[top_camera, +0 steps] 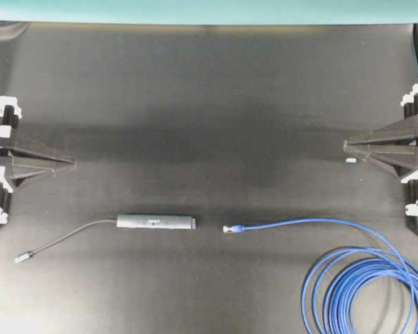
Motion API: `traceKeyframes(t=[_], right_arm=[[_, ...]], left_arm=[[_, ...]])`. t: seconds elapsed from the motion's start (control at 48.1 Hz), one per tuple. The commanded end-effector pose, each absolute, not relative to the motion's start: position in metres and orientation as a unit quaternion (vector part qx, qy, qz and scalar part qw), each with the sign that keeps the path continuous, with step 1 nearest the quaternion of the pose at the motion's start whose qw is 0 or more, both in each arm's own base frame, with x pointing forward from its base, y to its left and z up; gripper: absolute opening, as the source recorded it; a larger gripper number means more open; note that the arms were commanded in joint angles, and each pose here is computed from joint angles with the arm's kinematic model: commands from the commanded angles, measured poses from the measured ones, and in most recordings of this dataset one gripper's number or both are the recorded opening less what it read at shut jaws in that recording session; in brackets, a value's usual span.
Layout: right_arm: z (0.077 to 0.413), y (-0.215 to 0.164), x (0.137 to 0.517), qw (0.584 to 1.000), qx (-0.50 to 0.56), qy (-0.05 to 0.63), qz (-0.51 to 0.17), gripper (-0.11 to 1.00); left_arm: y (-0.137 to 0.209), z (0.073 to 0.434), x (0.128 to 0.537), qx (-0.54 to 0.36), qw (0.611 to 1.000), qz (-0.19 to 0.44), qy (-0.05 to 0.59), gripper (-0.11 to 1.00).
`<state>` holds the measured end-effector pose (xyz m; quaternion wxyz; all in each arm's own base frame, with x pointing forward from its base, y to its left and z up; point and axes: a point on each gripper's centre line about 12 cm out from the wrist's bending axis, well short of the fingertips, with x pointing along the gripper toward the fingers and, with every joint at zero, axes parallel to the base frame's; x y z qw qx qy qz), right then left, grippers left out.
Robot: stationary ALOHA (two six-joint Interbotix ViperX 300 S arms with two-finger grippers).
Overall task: Insert the LAN cable into the hub.
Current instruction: 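Move left gripper to the grey Anker hub and right gripper to the blue cable plug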
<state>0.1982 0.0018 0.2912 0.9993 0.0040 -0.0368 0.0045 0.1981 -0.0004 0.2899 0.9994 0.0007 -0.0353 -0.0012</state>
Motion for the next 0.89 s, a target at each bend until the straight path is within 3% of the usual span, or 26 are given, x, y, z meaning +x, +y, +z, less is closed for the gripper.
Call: traceKeyframes(t=[0.0, 0.062, 0.187, 0.457, 0.665, 0.872], right_arm=[[0.296, -0.001, 0.203, 0.999, 0.013, -0.039, -0.002, 0.03], [0.289, -0.001, 0.208, 1.0, 0.022, -0.007, -0.004, 0.06], [0.276, 0.0, 0.222, 0.997, 0.029, 0.07, -0.002, 0.0], [0.251, 0.013, 0.255, 0.987, 0.024, 0.157, 0.021, 0.0], [0.239, 0.02, 0.275, 0.982, 0.022, 0.187, 0.03, 0.0], [0.228, 0.021, 0.285, 0.975, 0.02, 0.218, 0.029, 0.06]], left_arm=[[-0.003, 0.296, 0.208, -0.001, 0.999, -0.01, -0.031, 0.06], [-0.005, 0.292, 0.213, -0.009, 1.0, -0.015, -0.018, 0.02], [-0.015, 0.287, 0.225, -0.019, 0.999, -0.037, 0.005, 0.0], [-0.041, 0.267, 0.253, -0.02, 0.994, -0.083, 0.063, 0.0], [-0.043, 0.238, 0.271, -0.028, 0.992, -0.081, 0.092, 0.0], [-0.042, 0.202, 0.272, -0.058, 0.993, -0.081, 0.067, 0.03]])
